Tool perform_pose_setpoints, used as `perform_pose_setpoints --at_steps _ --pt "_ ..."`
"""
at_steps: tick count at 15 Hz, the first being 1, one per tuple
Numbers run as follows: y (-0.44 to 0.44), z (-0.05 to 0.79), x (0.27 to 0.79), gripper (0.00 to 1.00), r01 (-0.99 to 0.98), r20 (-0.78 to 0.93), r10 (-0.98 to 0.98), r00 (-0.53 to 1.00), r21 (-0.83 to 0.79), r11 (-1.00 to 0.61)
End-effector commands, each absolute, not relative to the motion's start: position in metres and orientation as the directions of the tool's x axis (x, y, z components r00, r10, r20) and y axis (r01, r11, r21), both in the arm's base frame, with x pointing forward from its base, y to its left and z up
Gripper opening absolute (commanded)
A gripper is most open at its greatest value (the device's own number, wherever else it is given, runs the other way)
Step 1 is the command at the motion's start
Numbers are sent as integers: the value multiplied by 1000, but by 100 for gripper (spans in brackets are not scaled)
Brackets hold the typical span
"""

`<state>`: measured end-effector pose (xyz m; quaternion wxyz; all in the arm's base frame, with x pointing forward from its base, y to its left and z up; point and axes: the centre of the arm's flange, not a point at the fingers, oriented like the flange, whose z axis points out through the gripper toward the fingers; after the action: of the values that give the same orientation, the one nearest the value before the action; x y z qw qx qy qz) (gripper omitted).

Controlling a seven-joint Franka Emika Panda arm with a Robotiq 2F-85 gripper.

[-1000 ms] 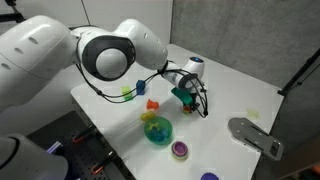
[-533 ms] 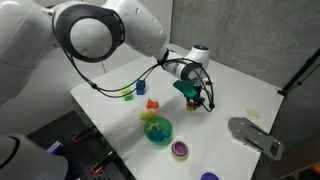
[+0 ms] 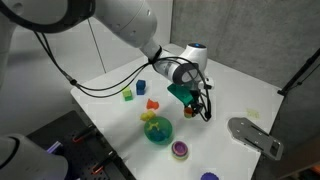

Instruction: Put the small cups onto the stack of cups

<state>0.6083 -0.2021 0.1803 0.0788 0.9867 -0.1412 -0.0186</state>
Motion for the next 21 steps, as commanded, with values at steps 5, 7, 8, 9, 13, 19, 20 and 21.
perform_pose_setpoints --at_steps 5,7,8,9,13,19,20,21 --pt "-229 171 524 34 -276 -51 -293 955 218 -936" --pt "-233 171 515 34 -290 -71 -311 948 218 -932" --pt "-232 175 515 34 -304 -76 -325 943 209 -930" --pt "-235 156 527 59 -291 -79 -314 946 216 -932" --pt "-235 163 524 59 -297 -75 -318 945 211 -931" --pt "-248 156 516 34 -302 -39 -317 948 218 -928" --pt "-251 156 514 34 -308 -35 -322 946 213 -927" --pt "-255 157 511 34 -317 -33 -330 943 207 -925"
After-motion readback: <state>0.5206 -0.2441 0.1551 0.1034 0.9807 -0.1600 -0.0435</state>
